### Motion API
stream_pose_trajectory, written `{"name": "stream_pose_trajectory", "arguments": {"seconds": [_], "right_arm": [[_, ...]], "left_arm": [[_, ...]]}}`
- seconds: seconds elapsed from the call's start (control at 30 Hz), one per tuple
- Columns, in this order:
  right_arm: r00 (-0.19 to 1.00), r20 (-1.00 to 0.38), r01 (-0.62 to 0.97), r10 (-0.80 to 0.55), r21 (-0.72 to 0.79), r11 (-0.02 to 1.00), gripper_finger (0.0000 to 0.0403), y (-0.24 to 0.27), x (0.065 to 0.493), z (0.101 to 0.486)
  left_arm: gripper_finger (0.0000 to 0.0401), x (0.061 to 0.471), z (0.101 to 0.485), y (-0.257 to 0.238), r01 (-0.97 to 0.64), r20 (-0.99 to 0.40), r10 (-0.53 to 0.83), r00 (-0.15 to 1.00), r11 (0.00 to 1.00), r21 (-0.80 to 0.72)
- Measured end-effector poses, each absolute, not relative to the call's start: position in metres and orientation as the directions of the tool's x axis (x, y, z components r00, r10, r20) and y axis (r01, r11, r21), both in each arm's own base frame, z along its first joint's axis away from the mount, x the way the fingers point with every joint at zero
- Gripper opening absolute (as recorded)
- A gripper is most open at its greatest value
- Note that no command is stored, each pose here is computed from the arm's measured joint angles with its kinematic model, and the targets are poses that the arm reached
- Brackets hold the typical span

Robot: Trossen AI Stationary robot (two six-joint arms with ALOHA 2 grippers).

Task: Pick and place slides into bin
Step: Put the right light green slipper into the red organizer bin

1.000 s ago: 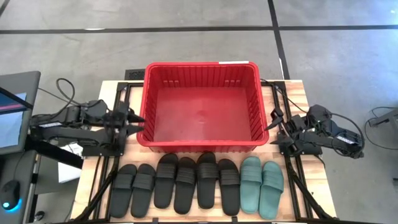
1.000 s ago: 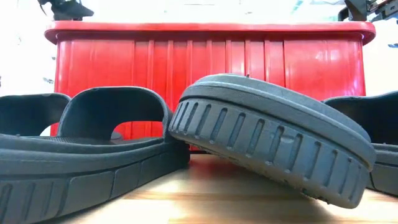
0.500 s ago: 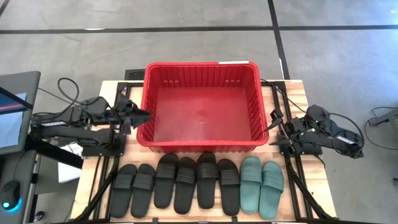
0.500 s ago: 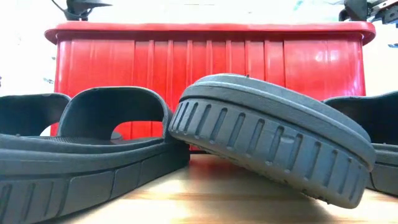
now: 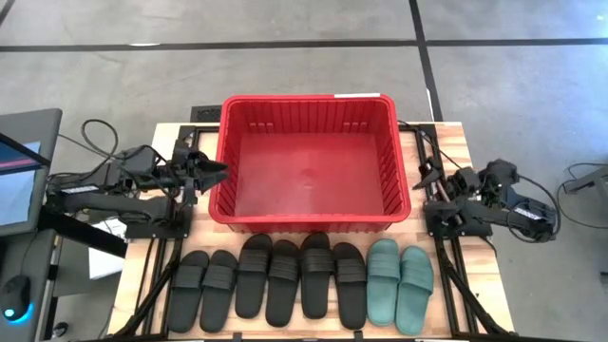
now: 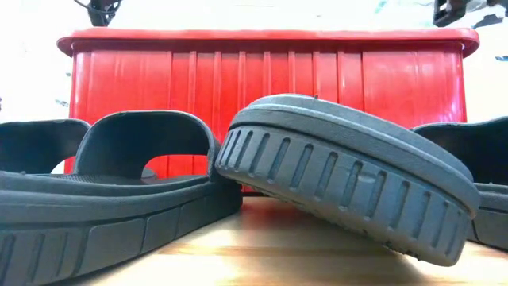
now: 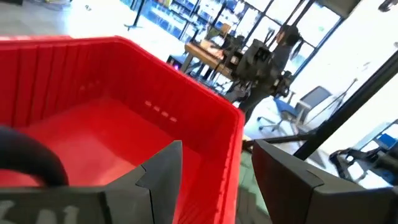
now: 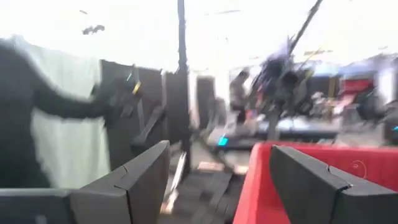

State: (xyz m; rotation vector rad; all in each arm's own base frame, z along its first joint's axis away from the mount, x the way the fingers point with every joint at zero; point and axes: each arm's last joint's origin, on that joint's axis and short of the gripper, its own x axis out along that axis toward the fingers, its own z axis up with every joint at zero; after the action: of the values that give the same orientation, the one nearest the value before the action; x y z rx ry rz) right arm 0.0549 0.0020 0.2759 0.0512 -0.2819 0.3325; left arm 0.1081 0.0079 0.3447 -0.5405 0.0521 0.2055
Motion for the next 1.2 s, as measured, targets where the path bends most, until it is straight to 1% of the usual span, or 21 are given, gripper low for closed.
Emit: {"name": "stream_pose_trajectory", "arguments": {"seconds": [0.13,0.2,0.27,0.33,0.43,0.5,0.57,0.67,0.73,0.83,0.9,0.97,1.07,1.13,1.2], "right_arm": [[0.849,0.437,-0.394,0.296,0.151,0.907,0.0260,0.003,0.048,0.292],[0.817,0.520,-0.414,0.248,0.232,0.880,0.0260,0.002,0.044,0.300],[0.768,0.612,-0.449,0.189,0.305,0.840,0.0260,0.002,0.038,0.308],[0.738,0.660,-0.461,0.142,0.339,0.820,0.0260,0.001,0.035,0.312],[0.709,0.691,-0.469,0.138,0.316,0.825,0.0260,0.001,0.032,0.314],[0.703,0.698,-0.490,0.137,0.335,0.805,0.0260,0.001,0.031,0.315],[0.693,0.709,-0.526,0.126,0.380,0.761,0.0260,0.001,0.030,0.316],[0.699,0.705,-0.561,0.122,0.435,0.704,0.0260,0.001,0.031,0.315],[0.705,0.698,-0.559,0.123,0.442,0.701,0.0260,0.001,0.032,0.315],[0.735,0.660,-0.533,0.155,0.422,0.733,0.0260,0.001,0.035,0.312],[0.782,0.605,-0.483,0.150,0.436,0.759,0.0260,0.000,0.039,0.306],[0.837,0.533,-0.396,0.123,0.433,0.810,0.0260,-0.002,0.045,0.299],[0.886,0.461,-0.242,0.057,0.354,0.903,0.0260,-0.004,0.050,0.291],[0.889,0.459,-0.205,0.014,0.371,0.906,0.0260,-0.006,0.051,0.291],[0.884,0.468,-0.228,0.005,0.423,0.877,0.0260,-0.006,0.051,0.292]], "left_arm": [[0.0183,0.111,0.342,0.008,-0.213,-0.131,0.167,0.977,0.765,-0.609],[0.0183,0.111,0.342,0.008,-0.224,-0.133,0.180,0.975,0.765,-0.603],[0.0183,0.111,0.342,0.008,-0.227,-0.129,0.187,0.974,0.788,-0.573],[0.0183,0.111,0.342,0.008,-0.224,-0.129,0.183,0.975,0.799,-0.557],[0.0183,0.111,0.343,0.008,-0.223,-0.126,0.184,0.975,0.803,-0.553],[0.0183,0.111,0.343,0.009,-0.229,-0.119,0.196,0.973,0.810,-0.539],[0.0183,0.111,0.344,0.008,-0.216,-0.111,0.186,0.976,0.807,-0.550],[0.0183,0.112,0.347,0.006,-0.149,-0.086,0.122,0.989,0.807,-0.571],[0.0183,0.112,0.347,0.005,-0.106,-0.081,0.074,0.994,0.835,-0.539],[0.0183,0.112,0.347,0.004,-0.074,-0.078,0.042,0.996,0.874,-0.481],[0.0183,0.112,0.347,0.004,-0.073,-0.079,0.042,0.996,0.894,-0.442],[0.0183,0.112,0.347,0.004,-0.071,-0.079,0.043,0.996,0.909,-0.411],[0.0183,0.112,0.347,0.004,-0.074,-0.079,0.047,0.996,0.916,-0.395],[0.0183,0.113,0.347,0.005,-0.093,-0.084,0.065,0.994,0.912,-0.399],[0.0183,0.115,0.346,0.005,-0.112,-0.089,0.083,0.993,0.907,-0.405]]}}
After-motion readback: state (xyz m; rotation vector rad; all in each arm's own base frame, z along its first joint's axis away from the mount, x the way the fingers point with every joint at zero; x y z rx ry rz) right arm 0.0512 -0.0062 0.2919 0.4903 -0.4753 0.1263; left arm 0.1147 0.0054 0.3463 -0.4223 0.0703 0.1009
